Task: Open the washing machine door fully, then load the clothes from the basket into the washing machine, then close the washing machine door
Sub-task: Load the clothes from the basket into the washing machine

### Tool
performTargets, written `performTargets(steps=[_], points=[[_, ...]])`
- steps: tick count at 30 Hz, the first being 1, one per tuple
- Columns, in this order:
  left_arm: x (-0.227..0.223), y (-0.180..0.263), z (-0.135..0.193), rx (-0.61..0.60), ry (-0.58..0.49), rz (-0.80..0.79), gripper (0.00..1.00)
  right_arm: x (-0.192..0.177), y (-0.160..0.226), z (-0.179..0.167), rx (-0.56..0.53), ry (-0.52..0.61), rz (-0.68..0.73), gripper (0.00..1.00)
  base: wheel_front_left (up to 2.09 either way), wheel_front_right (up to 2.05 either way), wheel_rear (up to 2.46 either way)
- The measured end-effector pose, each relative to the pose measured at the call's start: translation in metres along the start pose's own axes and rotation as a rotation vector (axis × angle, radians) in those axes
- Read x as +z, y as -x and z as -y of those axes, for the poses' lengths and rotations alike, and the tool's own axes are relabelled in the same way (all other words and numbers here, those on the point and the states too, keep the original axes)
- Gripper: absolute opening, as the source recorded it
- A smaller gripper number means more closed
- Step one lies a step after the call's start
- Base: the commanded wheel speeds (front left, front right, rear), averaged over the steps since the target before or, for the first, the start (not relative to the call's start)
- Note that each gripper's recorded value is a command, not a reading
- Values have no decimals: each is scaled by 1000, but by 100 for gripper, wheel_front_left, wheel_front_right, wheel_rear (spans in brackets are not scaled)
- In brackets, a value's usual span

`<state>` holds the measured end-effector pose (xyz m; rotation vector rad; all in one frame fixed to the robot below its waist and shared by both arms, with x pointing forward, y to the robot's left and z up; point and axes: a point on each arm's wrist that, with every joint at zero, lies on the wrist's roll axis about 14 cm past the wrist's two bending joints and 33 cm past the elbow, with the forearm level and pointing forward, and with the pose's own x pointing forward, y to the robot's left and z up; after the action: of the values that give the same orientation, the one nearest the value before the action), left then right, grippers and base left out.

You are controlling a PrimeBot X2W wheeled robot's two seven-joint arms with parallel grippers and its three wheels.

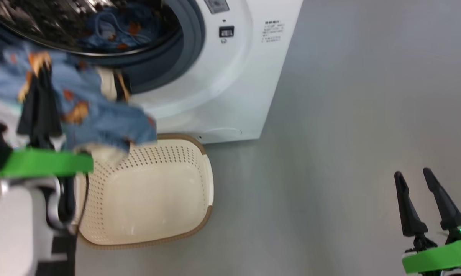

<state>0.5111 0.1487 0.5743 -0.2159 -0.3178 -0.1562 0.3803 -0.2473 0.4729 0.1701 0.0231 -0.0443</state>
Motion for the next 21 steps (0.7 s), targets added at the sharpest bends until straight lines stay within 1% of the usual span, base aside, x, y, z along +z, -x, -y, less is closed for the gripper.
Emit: performTargets(steps=[3, 10, 15, 21], points=[[-6, -29, 4, -19, 13, 10, 0, -3, -8, 1, -9, -4, -3, 100, 0, 0, 0], [-45, -76, -7, 19, 128, -57, 0, -11, -20, 2, -19, -9, -13, 100, 0, 0, 0], [-84, -92, -12, 8, 90, -158, 0, -12, -22, 9, -43, -7, -18, 100, 0, 0, 0], [-131, -95, -14, 16, 62, -281, 0, -19, -19, 13, -66, -8, -38, 100, 0, 0, 0]])
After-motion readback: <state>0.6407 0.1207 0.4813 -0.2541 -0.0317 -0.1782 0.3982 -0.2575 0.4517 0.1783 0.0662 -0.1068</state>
